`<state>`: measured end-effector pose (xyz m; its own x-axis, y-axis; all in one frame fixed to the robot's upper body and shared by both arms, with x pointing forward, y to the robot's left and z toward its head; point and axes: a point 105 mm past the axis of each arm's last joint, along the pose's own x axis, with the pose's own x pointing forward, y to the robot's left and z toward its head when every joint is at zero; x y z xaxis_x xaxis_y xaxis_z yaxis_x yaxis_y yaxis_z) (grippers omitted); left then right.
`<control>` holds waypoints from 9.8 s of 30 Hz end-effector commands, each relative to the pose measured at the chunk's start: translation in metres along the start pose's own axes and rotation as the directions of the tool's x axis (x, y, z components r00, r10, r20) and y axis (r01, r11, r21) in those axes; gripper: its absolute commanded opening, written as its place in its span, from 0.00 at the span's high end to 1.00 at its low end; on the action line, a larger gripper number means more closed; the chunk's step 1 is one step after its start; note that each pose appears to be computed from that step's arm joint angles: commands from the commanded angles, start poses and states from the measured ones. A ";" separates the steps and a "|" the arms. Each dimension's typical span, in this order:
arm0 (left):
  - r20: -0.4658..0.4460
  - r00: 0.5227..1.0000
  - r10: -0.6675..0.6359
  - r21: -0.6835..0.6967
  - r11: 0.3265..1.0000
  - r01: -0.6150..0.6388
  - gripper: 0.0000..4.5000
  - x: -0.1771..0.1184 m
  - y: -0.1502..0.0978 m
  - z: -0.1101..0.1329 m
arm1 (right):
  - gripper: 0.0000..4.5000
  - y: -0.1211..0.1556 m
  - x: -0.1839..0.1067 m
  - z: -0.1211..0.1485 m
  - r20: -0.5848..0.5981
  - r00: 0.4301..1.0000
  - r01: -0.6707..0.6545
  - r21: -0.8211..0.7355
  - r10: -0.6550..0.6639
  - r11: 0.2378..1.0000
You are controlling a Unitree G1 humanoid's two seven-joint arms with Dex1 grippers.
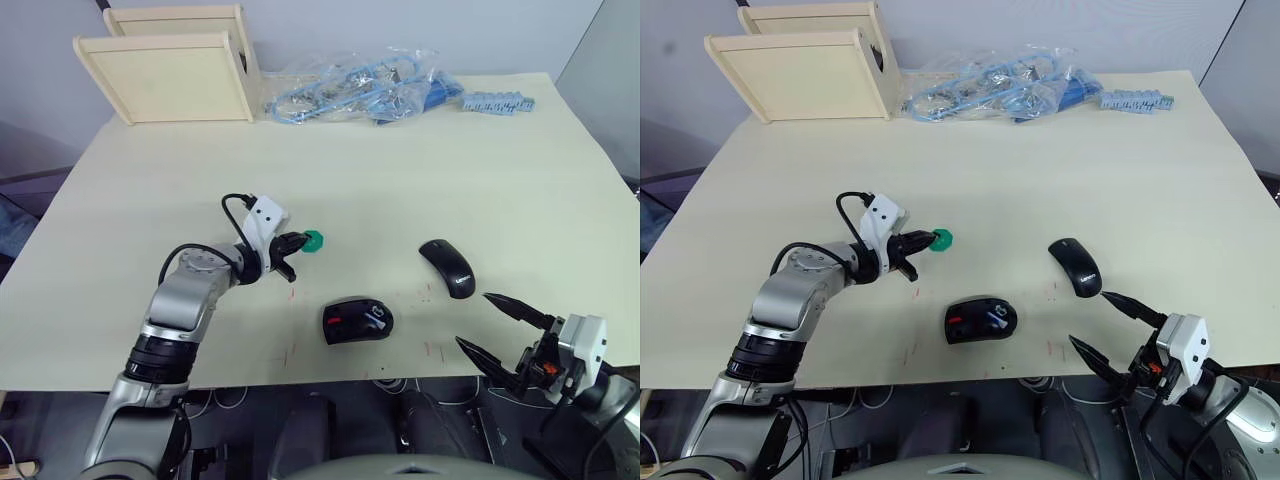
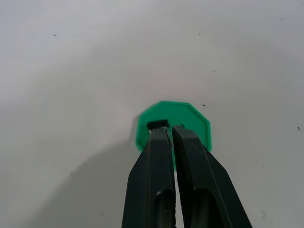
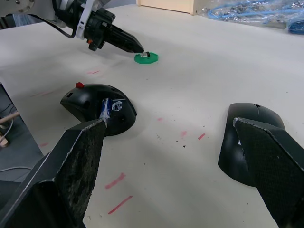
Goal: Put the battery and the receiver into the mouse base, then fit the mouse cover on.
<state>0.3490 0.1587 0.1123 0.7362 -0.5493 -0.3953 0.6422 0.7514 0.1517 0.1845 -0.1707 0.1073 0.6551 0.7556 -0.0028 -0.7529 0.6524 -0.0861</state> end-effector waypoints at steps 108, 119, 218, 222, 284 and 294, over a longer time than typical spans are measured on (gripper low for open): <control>0.073 0.997 -0.039 0.032 0.999 0.037 0.99 -0.012 0.005 0.018 | 0.00 -0.002 0.012 0.012 0.035 0.999 0.002 -0.035 -0.001 0.999; 0.046 0.946 -0.321 0.095 0.944 0.316 0.99 -0.040 -0.018 0.046 | 0.00 -0.016 0.044 0.060 0.077 0.996 0.045 -0.061 -0.040 0.997; -0.007 0.765 -0.644 0.597 0.611 0.520 1.00 -0.036 -0.091 0.111 | 0.98 -0.003 0.156 0.105 -0.233 0.848 -0.199 0.693 0.476 0.693; -0.005 0.762 -0.648 0.598 0.609 0.522 1.00 -0.037 -0.092 0.111 | 0.98 -0.002 0.156 0.105 -0.232 0.848 -0.200 0.693 0.476 0.693; -0.151 0.742 -0.653 0.333 0.673 0.660 0.04 -0.027 -0.125 0.004 | 1.00 -0.016 0.076 0.080 -0.413 0.855 -0.021 0.578 0.315 0.816; -0.197 0.740 -0.643 0.346 0.661 0.666 0.04 -0.023 -0.130 -0.005 | 1.00 -0.016 0.076 0.081 -0.413 0.856 -0.021 0.576 0.312 0.817</control>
<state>0.2491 0.0782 0.0941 0.0943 -0.8164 -0.5697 0.9918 0.0273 0.1250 0.2433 -0.1209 0.1802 0.3454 0.8151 -0.4650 -0.6450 0.5662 0.5132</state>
